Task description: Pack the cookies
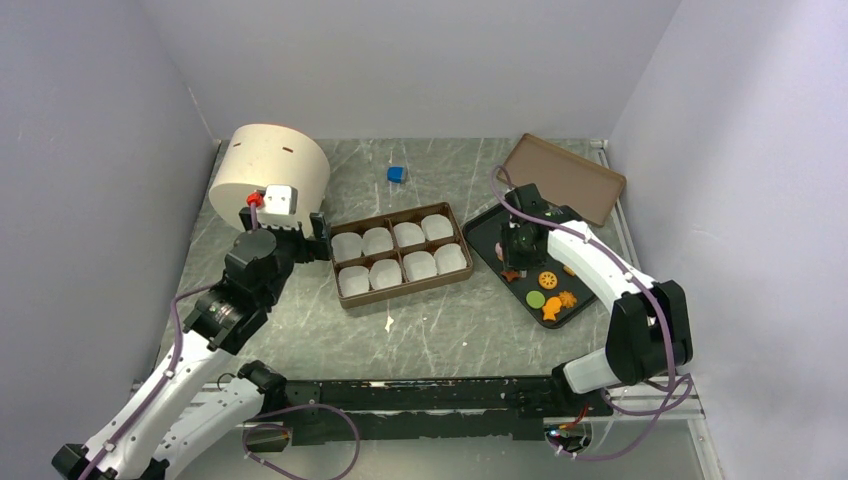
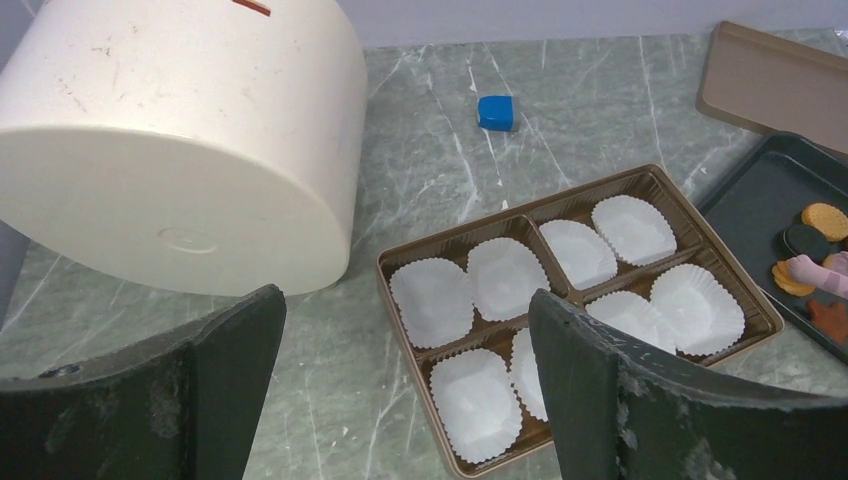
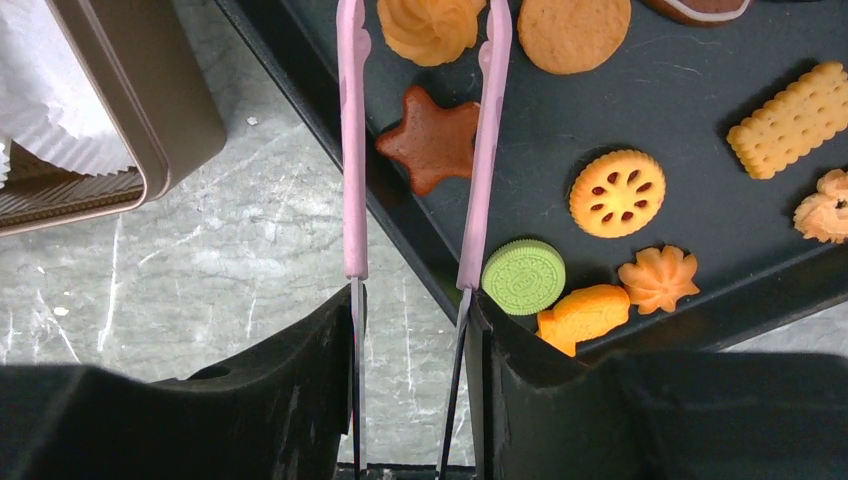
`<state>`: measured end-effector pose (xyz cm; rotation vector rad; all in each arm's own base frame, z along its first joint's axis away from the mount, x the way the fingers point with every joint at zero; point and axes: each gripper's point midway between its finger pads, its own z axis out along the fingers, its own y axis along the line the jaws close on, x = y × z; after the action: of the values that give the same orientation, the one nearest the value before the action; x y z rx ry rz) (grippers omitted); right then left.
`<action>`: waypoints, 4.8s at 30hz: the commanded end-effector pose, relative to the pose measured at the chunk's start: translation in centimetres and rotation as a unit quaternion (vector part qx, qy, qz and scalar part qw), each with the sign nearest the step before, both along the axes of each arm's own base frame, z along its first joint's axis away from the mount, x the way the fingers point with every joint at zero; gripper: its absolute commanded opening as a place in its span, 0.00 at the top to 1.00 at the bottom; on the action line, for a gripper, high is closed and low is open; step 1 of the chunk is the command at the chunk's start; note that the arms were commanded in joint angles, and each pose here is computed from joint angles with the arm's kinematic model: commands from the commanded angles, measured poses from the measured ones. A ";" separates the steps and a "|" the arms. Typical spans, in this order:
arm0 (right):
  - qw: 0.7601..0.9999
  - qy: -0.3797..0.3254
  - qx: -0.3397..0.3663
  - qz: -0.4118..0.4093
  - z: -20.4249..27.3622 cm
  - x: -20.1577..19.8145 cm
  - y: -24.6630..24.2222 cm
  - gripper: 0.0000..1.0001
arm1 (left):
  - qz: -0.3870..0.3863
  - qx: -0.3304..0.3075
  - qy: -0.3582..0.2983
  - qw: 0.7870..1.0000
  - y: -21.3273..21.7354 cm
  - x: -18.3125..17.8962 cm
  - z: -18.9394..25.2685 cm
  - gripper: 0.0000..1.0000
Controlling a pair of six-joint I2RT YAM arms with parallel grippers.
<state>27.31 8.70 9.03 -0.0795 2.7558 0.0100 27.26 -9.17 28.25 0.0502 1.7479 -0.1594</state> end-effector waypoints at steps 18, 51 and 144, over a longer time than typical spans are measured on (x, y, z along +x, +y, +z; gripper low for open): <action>1.000 -0.003 -0.002 -0.017 -1.8 1.3 -0.2 0.57 | 0.001 0.003 -0.022 1.000 0.1 0.3 0.9 0.04; 0.991 -0.119 0.021 0.052 6.1 4.4 4.1 0.79 | -0.009 -0.004 -0.022 1.000 0.1 0.2 1.0 0.04; 0.995 -0.096 -0.024 0.001 3.8 4.6 0.4 0.59 | -0.024 -0.005 -0.017 1.000 -0.3 0.2 0.7 0.04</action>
<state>31.72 9.99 12.43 -0.1430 2.5965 -0.0529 27.20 -9.25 28.02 0.0694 1.7506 -0.1918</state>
